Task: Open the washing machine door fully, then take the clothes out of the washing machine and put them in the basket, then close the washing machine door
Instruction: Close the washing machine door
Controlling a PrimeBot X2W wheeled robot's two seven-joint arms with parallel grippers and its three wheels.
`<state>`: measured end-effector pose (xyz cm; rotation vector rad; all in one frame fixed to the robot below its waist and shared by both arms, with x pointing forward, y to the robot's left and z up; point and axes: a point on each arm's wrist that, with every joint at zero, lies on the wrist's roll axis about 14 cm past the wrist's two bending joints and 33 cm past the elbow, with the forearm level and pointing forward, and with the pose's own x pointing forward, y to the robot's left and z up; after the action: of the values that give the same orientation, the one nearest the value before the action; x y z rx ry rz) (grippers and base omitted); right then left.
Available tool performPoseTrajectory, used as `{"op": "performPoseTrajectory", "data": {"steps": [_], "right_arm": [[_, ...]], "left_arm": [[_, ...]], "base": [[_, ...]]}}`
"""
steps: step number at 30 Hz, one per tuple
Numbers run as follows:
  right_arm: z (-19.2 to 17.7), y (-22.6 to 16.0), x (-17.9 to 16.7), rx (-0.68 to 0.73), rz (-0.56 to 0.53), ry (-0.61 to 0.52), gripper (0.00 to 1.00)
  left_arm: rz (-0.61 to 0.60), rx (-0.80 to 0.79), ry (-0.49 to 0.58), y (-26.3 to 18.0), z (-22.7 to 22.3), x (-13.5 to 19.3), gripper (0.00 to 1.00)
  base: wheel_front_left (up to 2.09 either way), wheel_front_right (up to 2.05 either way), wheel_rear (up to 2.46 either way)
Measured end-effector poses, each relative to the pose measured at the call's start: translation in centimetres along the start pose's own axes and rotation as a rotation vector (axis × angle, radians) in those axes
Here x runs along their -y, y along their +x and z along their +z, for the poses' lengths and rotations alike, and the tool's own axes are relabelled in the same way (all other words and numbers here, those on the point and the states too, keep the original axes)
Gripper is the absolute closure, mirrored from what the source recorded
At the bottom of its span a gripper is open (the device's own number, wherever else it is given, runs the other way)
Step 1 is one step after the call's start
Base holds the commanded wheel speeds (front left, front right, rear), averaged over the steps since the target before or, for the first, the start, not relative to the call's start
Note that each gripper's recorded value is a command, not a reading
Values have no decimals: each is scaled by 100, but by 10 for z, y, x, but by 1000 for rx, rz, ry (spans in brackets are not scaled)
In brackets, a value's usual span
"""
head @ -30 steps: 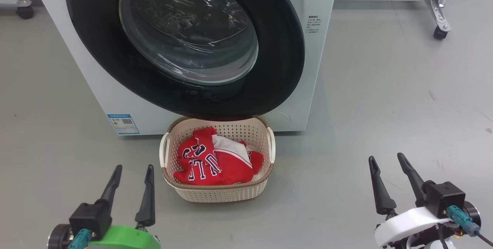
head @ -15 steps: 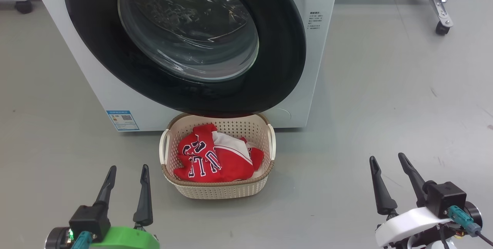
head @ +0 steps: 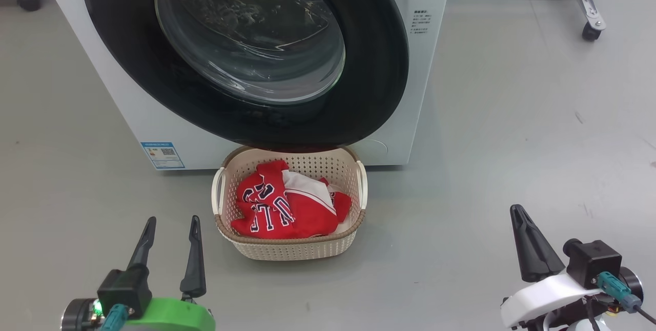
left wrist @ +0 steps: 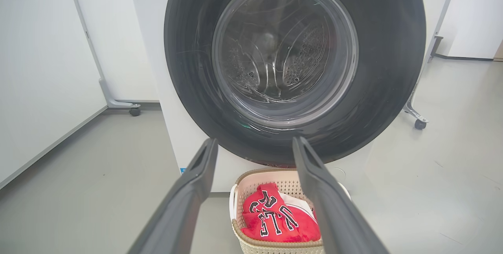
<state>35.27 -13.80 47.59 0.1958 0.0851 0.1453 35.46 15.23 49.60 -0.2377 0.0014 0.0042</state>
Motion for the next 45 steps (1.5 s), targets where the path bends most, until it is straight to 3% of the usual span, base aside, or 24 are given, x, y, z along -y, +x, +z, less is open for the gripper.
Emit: {"op": "performPoseTrajectory", "data": {"steps": [16,29,45], "right_arm": [[1,15,7,-13,15,-38,100],[24,75,-12,27,127,-87,100],[60,161,-73,92,321,-115,100]], "left_arm": [[12,-13,3,-1,-1,1,0],[77,-15,13,-6,-2,-16,0],[152,-24,29,-5,-4,-37,0]], "base": [[0,0,0],[0,0,0],[0,0,0]]}}
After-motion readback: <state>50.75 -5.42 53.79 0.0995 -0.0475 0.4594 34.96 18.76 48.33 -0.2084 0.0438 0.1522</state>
